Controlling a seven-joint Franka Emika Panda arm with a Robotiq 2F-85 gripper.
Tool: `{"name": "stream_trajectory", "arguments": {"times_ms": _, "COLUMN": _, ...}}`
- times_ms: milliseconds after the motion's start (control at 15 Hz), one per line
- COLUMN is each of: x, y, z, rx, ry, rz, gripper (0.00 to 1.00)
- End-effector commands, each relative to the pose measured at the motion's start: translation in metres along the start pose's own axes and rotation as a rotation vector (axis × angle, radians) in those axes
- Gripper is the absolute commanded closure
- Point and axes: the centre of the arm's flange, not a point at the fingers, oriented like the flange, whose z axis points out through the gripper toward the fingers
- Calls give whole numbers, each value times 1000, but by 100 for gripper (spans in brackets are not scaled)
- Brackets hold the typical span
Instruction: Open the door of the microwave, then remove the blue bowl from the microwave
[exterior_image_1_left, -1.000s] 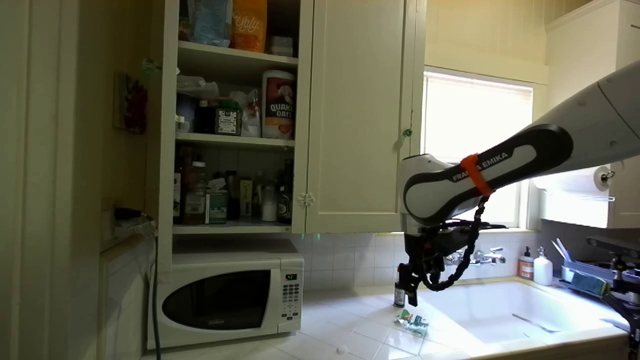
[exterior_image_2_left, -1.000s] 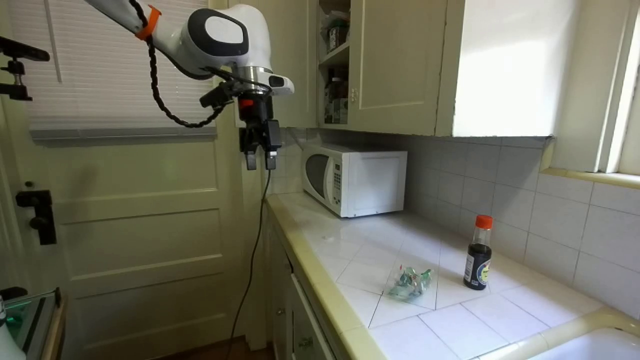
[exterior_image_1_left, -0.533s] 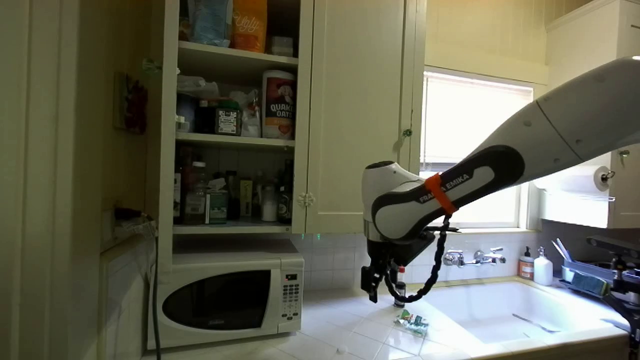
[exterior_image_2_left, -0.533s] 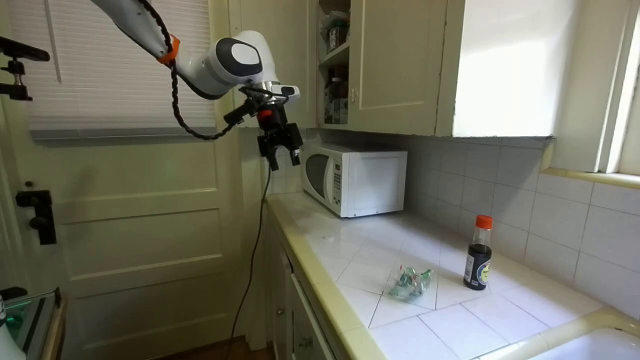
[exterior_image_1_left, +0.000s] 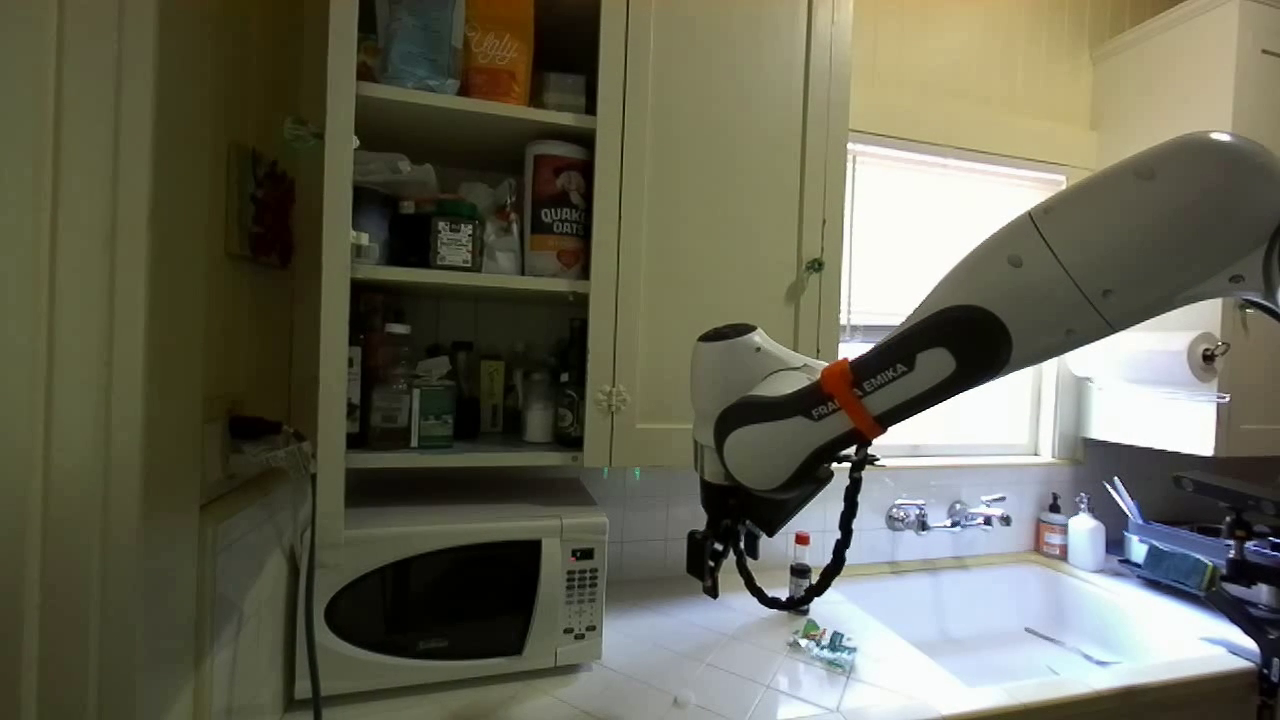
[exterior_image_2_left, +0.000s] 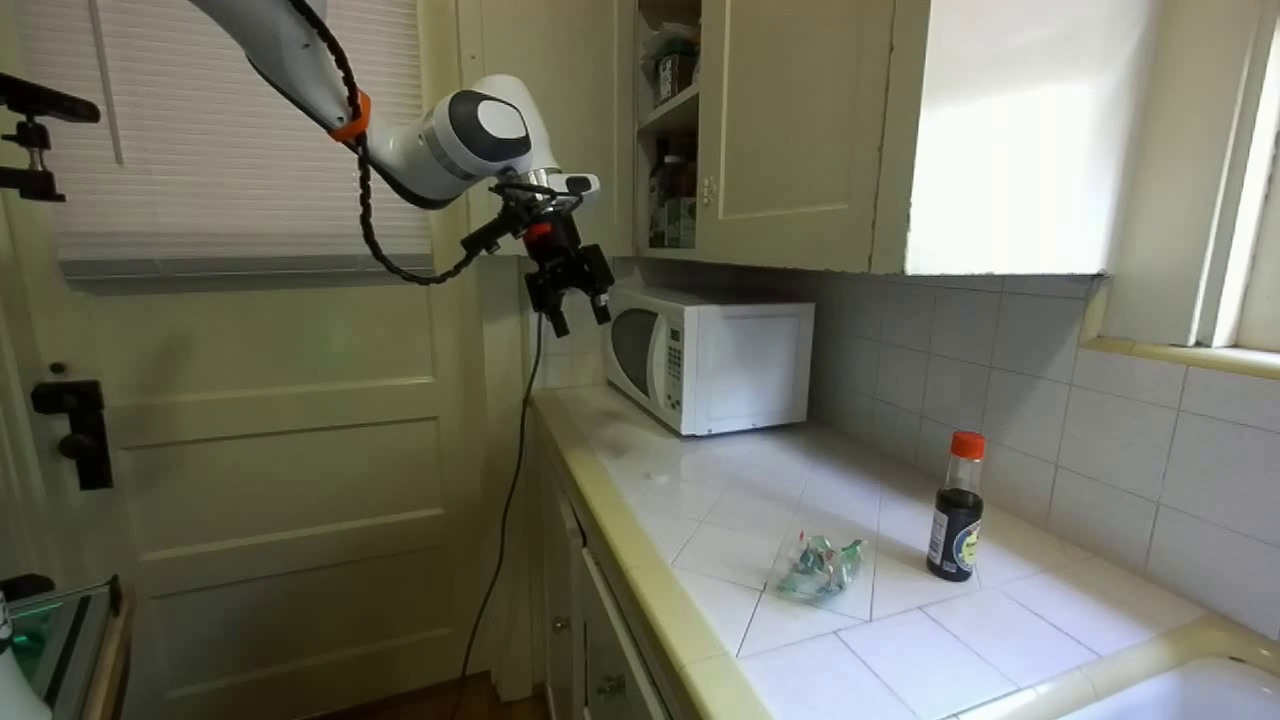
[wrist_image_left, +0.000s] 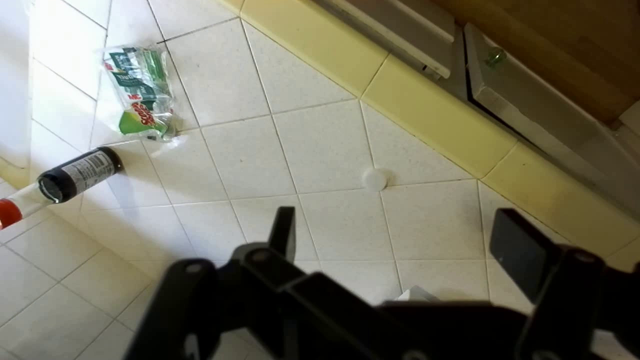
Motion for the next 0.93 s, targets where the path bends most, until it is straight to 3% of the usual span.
{"name": "stream_trajectory", "arguments": {"times_ms": 0, "x": 0, "y": 1, "z": 0, "rx": 0, "ry": 0, "rz": 1, "gripper": 0}}
{"name": "stream_trajectory", "arguments": {"times_ms": 67, "x": 4, "y": -1, "z": 8, "rx": 40, "ry": 45, "rz": 42, "gripper": 0}}
{"name": "stream_trajectory", "arguments": {"times_ms": 267, "x": 34, "y": -25, "z": 15, "rx": 26, "ry": 147, "rz": 77, "gripper": 0}}
{"name": "stream_trajectory", "arguments": {"times_ms": 600, "x": 83, "y": -86, "z": 5, "rx": -21, "ry": 339, "rz": -52, "gripper": 0}}
{"name": "stream_trajectory", "arguments": {"times_ms": 867, "x": 112, "y": -116, "z": -1, "rx": -48, "ry": 375, "rz": -134, "gripper": 0}}
